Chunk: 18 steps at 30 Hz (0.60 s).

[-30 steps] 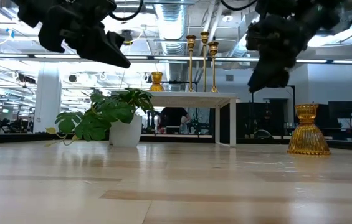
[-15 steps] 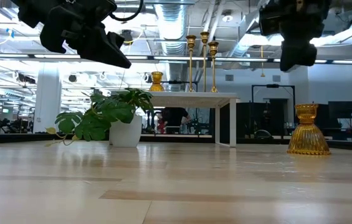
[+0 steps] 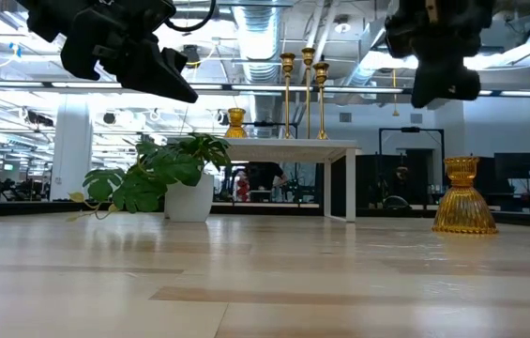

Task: Pick & Place candle stick holders
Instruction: Put the top yellow glass candle holder on the shelf

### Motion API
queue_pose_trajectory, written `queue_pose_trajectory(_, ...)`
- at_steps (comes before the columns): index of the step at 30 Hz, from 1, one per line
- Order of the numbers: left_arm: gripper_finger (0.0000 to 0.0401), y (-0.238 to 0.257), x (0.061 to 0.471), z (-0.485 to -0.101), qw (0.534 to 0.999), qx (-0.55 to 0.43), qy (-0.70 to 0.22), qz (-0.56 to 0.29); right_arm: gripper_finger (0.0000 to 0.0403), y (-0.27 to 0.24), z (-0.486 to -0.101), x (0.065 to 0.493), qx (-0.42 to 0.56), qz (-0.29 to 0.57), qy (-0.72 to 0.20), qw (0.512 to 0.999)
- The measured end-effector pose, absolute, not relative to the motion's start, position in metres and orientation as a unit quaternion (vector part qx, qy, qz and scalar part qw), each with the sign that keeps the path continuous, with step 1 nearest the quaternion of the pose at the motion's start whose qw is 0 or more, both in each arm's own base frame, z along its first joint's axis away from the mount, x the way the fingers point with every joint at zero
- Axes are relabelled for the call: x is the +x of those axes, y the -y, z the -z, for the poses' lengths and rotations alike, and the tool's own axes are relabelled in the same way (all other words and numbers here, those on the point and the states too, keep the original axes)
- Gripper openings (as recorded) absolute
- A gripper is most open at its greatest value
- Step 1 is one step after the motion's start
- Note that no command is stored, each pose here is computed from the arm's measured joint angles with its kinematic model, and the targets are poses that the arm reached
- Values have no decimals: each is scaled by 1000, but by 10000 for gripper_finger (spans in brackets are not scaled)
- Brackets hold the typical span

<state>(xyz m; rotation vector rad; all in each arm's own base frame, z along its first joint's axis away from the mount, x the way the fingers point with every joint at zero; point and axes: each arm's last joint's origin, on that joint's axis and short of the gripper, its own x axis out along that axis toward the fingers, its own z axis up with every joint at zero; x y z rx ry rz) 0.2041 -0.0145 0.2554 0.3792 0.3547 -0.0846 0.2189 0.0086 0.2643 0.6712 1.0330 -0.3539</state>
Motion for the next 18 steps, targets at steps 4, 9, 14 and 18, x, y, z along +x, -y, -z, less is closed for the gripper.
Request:
queue_pose_trajectory(4, 6, 14, 204, -255, 966, 187, -175, 42, 43, -11, -256, 217, 316, 196, -512, 774)
queue_pose_trajectory(9, 5, 15, 204, -255, 966, 182, -177, 41, 91, -11, -241, 223, 315, 222, -548, 742)
queue_pose_trajectory(14, 6, 15, 204, -254, 968, 171, -180, 40, 124, -12, -225, 232, 311, 241, -575, 717)
queue_pose_trajectory(18, 6, 14, 203, -247, 966, 171, -190, 41, 133, -12, -214, 237, 318, 263, -591, 693)
